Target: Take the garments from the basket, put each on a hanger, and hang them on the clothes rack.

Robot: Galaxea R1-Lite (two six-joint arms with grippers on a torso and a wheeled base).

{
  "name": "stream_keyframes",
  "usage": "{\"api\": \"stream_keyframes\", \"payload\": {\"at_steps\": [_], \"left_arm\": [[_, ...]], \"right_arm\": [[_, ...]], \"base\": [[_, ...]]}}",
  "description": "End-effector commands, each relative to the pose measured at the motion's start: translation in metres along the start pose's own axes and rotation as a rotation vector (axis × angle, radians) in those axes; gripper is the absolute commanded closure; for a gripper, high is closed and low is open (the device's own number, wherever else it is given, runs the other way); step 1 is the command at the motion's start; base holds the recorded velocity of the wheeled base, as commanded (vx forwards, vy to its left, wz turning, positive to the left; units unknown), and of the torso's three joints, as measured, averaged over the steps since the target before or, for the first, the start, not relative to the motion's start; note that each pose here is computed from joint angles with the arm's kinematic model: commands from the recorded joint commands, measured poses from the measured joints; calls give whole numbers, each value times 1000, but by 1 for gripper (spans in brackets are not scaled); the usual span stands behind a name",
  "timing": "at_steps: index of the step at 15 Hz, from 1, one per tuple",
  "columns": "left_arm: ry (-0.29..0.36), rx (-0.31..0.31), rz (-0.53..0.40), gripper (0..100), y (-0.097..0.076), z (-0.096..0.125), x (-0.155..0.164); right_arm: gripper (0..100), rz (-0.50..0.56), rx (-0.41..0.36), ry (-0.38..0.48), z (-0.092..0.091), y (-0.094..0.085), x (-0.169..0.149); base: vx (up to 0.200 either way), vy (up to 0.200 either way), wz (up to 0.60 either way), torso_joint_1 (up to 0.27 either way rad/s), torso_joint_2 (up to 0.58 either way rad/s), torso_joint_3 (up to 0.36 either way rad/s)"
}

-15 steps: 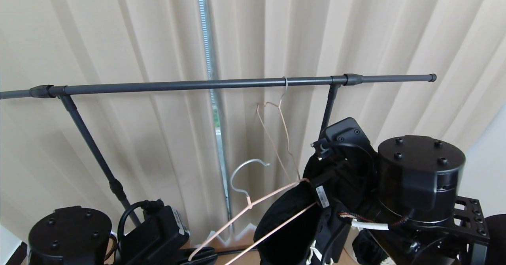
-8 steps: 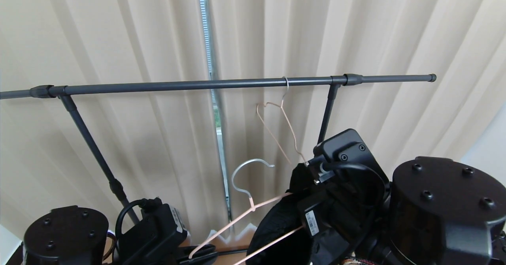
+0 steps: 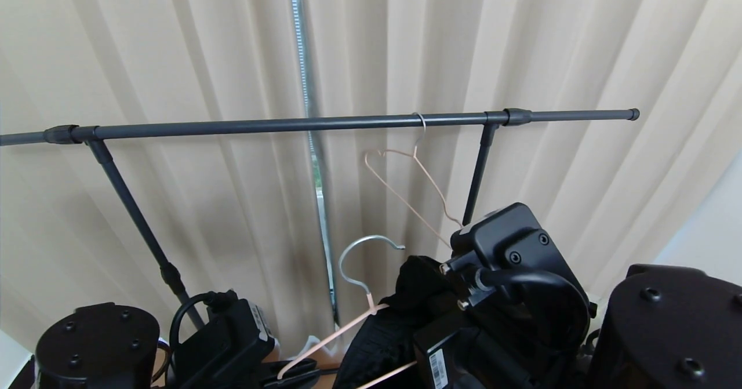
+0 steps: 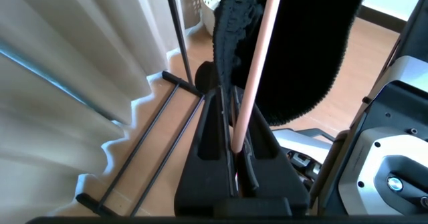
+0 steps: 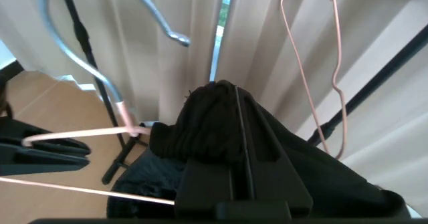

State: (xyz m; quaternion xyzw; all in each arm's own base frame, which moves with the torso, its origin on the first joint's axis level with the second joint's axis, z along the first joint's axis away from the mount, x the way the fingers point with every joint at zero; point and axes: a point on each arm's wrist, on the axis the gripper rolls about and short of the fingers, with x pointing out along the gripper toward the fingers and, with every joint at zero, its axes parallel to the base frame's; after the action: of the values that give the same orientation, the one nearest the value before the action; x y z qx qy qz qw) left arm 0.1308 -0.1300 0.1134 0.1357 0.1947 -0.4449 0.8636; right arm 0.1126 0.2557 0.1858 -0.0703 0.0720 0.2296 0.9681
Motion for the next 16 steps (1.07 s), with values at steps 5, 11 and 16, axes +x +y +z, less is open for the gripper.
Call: {"api": "stream_keyframes", "payload": {"at_steps": [5, 11, 16], "left_arm": [[-26, 4, 4, 100, 0, 1, -1], [-23, 6, 2, 100, -1, -1, -2], [-53, 18, -7, 100, -4, -1, -2]], "right_arm": [[100, 5, 23, -21, 7, -1, -2], [0, -63, 62, -49, 19, -20, 4], [0, -97, 76, -32, 16, -17, 23]], "base": [[0, 0, 0, 0, 0, 0], [0, 0, 0, 0, 0, 0], [0, 0, 0, 0, 0, 0]]}}
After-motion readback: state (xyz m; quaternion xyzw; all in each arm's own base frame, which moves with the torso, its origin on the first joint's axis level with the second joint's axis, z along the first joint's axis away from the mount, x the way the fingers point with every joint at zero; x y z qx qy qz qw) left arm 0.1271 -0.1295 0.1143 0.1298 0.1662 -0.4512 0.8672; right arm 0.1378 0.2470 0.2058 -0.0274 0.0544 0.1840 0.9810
